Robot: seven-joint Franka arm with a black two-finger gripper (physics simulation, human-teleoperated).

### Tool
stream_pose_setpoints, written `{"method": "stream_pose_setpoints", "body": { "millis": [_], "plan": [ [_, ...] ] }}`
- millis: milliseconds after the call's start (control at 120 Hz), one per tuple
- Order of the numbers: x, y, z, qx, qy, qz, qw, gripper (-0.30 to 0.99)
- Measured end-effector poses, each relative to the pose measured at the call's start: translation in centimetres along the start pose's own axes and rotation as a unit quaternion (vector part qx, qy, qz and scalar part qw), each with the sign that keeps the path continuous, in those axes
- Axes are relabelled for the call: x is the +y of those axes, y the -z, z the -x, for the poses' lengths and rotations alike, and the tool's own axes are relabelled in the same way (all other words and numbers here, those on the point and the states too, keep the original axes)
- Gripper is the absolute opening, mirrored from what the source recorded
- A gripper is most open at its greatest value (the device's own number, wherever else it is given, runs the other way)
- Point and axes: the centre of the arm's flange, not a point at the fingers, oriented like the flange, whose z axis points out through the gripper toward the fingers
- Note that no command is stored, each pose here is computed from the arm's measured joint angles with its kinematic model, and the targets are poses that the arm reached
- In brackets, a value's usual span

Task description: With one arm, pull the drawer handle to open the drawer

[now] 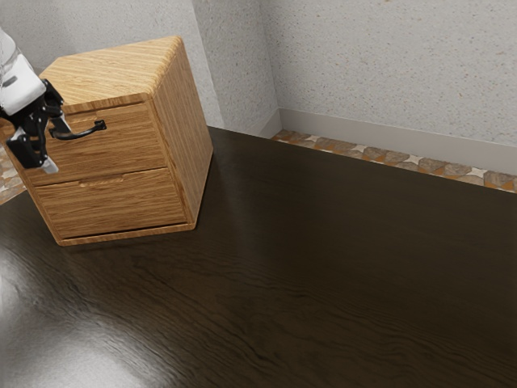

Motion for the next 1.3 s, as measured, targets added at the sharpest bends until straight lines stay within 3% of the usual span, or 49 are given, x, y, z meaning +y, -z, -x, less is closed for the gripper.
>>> {"method": "stream_pose_setpoints", "body": {
  "millis": [200,592,858,1033,1300],
  "plan": [
    [-1.8,-1.1,-0.5,-0.006,0.015,-0.001,1.000,0.69],
    [-3.9,-2.9,2.4,-0.019,0.063,0.003,0.998,0.69],
    [-4.7,-2.8,0.7,-0.004,0.061,-0.002,0.998,0.69],
    [-4.9,-3.2,-2.2,0.005,0.044,-0.001,0.999,0.60],
    [-5.6,-3.4,-0.5,0.002,0.063,-0.005,0.998,0.53]
  ]
}}
